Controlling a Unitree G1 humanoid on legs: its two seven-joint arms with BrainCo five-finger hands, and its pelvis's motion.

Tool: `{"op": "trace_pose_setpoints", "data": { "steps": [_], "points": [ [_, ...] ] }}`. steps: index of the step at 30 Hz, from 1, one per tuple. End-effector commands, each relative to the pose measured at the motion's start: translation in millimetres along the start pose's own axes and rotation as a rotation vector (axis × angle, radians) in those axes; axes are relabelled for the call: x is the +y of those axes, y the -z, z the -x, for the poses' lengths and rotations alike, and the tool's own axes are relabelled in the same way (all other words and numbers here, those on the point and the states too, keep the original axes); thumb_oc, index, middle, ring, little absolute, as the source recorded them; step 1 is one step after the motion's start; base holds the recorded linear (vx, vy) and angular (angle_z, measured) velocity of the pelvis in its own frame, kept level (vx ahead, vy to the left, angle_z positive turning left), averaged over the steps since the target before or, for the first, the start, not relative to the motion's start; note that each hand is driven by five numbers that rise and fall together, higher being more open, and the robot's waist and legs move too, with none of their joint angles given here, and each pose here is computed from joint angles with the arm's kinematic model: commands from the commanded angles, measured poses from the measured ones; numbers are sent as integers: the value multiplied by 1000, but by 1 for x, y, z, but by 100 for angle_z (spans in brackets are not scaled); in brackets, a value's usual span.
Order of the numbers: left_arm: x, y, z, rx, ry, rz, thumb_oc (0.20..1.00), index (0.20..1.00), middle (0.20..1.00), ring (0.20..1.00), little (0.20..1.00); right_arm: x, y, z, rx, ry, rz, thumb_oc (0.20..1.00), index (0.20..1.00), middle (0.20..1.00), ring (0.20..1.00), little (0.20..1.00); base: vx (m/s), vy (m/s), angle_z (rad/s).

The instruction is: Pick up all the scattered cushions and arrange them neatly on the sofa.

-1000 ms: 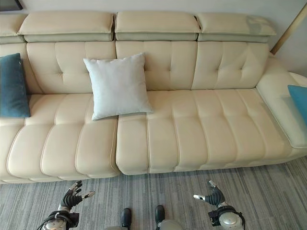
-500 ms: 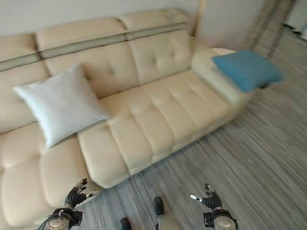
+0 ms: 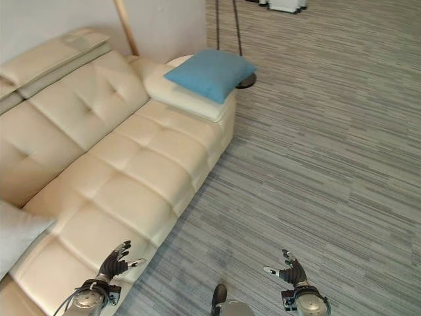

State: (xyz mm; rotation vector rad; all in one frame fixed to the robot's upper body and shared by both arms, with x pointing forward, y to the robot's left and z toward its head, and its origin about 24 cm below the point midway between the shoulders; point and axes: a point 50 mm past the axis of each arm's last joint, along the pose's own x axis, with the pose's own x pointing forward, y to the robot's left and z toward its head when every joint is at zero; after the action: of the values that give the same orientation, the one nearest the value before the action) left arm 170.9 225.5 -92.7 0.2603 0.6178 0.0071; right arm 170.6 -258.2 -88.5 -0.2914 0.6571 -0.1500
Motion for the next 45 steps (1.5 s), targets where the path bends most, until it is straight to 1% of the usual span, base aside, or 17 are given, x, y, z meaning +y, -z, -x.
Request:
{"op": "trace_pose_setpoints", "data": {
  "steps": [1,10,14,16,21,29,33,38,39,40,45],
  "points": [
    [0,-10,1,-65,-2,-18,1000,1000,1000,1000,1000,-10,-22,-5,-95,33,13,1000,1000,1000,1000,1000,218,-31,-58],
    [1,-5,3,-37,-1,-30,1000,1000,1000,1000,1000,-14,-18,-5,-79,57,25,1000,1000,1000,1000,1000,258,12,-54],
    [4,0,5,-21,-17,-19,1000,1000,1000,1000,1000,-9,-17,-5,-76,37,29,1000,1000,1000,1000,1000,351,175,-82],
    [10,0,5,-23,-33,-23,1000,1000,1000,1000,1000,1,-27,-9,-102,-2,57,1000,1000,1000,1000,1000,457,290,-97],
    [24,-4,6,-45,-88,-8,1000,1000,1000,1000,1000,6,-40,-12,-148,-22,60,1000,1000,1000,1000,1000,169,77,-75],
    [22,-5,3,-43,-93,-3,1000,1000,1000,1000,1000,0,-52,-16,-175,6,78,1000,1000,1000,1000,1000,184,-78,-36],
    [21,-8,1,-49,-86,-28,1000,1000,1000,1000,1000,-2,-44,-13,-154,15,71,1000,1000,1000,1000,1000,337,-197,31],
    [7,-4,-2,-30,-56,9,1000,1000,1000,1000,1000,-10,-39,-10,-151,35,42,1000,1000,1000,1000,1000,360,-337,108],
    [-2,-10,-7,-39,-30,33,1000,1000,1000,1000,1000,-18,-43,-11,-163,58,49,1000,1000,1000,1000,1000,322,-346,121],
    [-3,-12,-8,-43,-28,37,1000,1000,1000,1000,1000,-19,-43,-11,-164,65,39,1000,1000,1000,1000,1000,403,-422,65],
    [-7,-15,-9,-50,-11,31,1000,1000,1000,1000,1000,-21,-40,-8,-157,73,20,1000,1000,1000,1000,1000,278,-168,-10]
  ]
}}
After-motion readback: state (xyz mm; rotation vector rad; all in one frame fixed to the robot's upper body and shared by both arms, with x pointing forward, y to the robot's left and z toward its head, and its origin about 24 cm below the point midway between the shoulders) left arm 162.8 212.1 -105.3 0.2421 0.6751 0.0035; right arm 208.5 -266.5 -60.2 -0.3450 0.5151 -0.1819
